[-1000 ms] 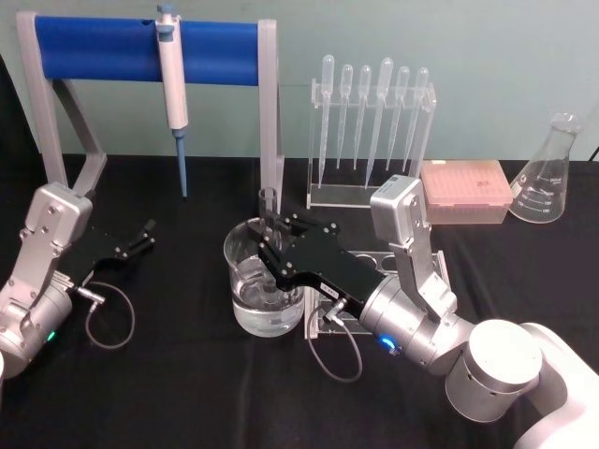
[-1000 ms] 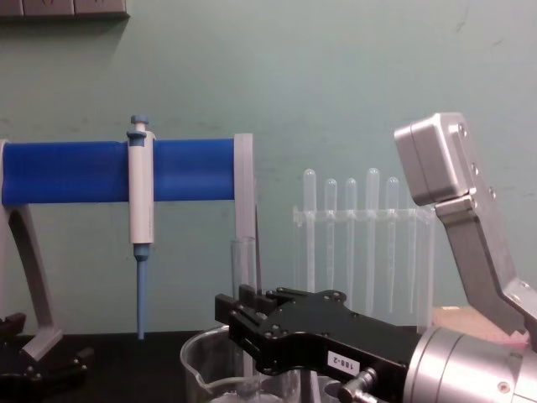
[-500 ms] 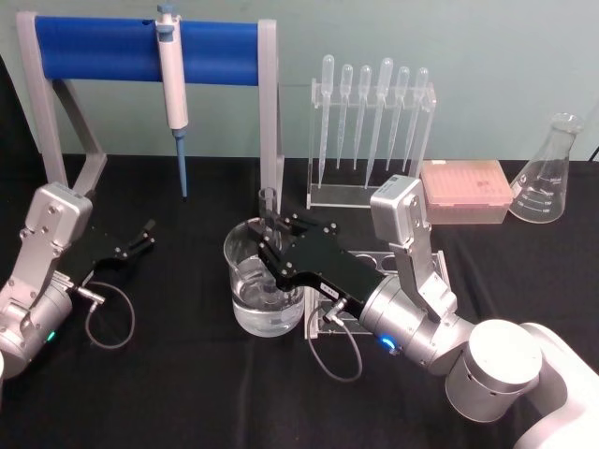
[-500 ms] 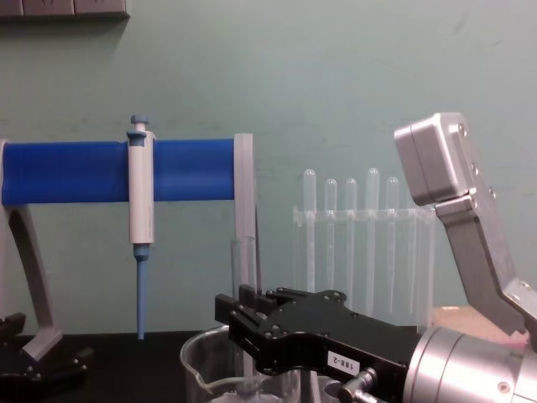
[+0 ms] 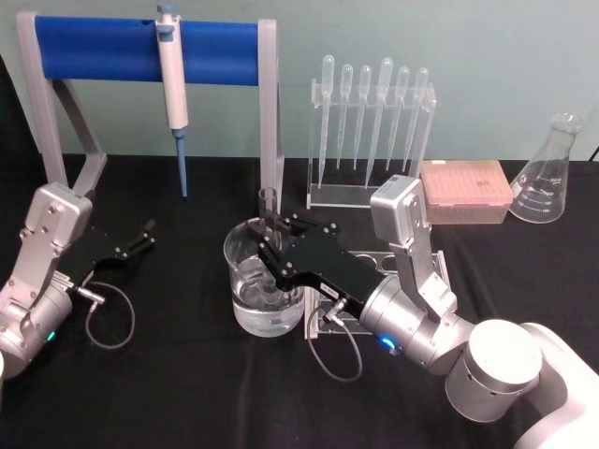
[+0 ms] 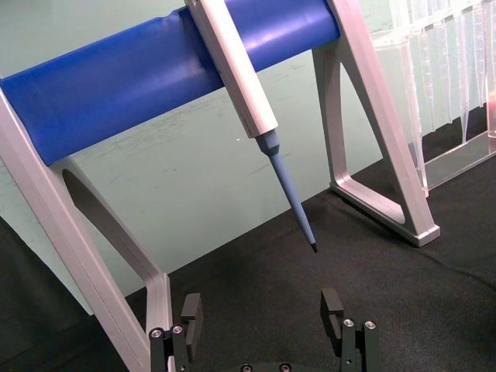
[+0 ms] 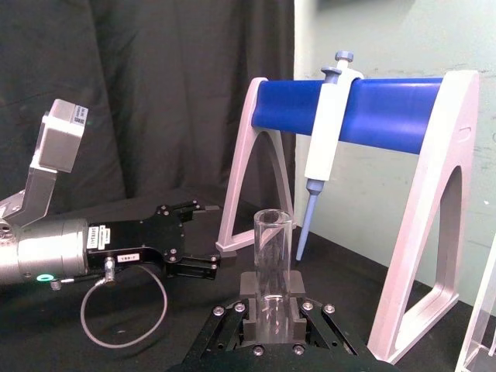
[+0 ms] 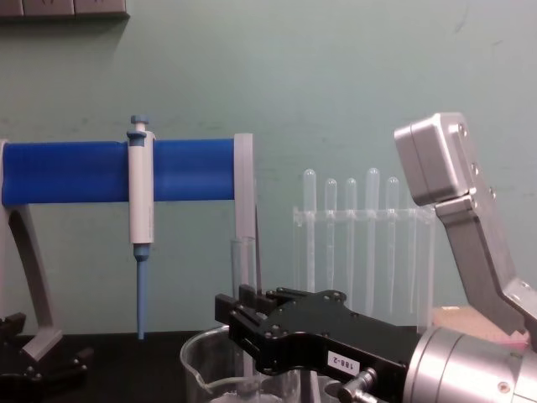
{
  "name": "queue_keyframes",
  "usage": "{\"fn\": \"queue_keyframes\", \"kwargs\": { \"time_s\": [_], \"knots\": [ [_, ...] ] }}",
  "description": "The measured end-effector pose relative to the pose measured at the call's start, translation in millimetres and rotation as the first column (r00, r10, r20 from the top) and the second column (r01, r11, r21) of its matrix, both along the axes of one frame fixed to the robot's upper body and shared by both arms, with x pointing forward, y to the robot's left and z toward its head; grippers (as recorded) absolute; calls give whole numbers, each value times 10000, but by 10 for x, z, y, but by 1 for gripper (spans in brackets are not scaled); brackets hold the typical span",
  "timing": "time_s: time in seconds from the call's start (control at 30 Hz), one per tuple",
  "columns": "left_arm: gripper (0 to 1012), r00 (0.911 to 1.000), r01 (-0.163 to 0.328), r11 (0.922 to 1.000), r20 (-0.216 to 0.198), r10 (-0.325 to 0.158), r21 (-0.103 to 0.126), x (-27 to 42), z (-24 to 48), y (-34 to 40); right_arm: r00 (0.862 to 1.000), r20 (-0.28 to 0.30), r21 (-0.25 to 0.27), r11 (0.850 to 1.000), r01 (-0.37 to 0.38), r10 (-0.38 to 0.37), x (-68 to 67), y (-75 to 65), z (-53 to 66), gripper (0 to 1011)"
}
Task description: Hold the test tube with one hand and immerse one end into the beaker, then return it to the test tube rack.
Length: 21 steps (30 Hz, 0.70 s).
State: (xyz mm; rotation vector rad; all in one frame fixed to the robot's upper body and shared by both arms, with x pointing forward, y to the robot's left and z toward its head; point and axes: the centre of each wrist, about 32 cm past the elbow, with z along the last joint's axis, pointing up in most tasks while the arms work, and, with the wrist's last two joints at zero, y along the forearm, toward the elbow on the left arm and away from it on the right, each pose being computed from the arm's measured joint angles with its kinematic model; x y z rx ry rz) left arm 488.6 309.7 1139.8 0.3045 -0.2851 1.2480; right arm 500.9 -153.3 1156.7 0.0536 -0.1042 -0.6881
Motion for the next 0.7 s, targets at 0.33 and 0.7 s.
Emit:
{"fn": "queue_keyframes", "kwargs": {
  "time_s": [0.33,0.7],
  "knots": [
    [1000,10000,1,10000,0,-1,-1,0,0,0,10000,-1,0,10000,1,-1,0,0,0,226],
    [1000,10000,1,10000,1,-1,-1,0,0,0,10000,-1,0,10000,0,0,0,0,0,226]
  ]
}}
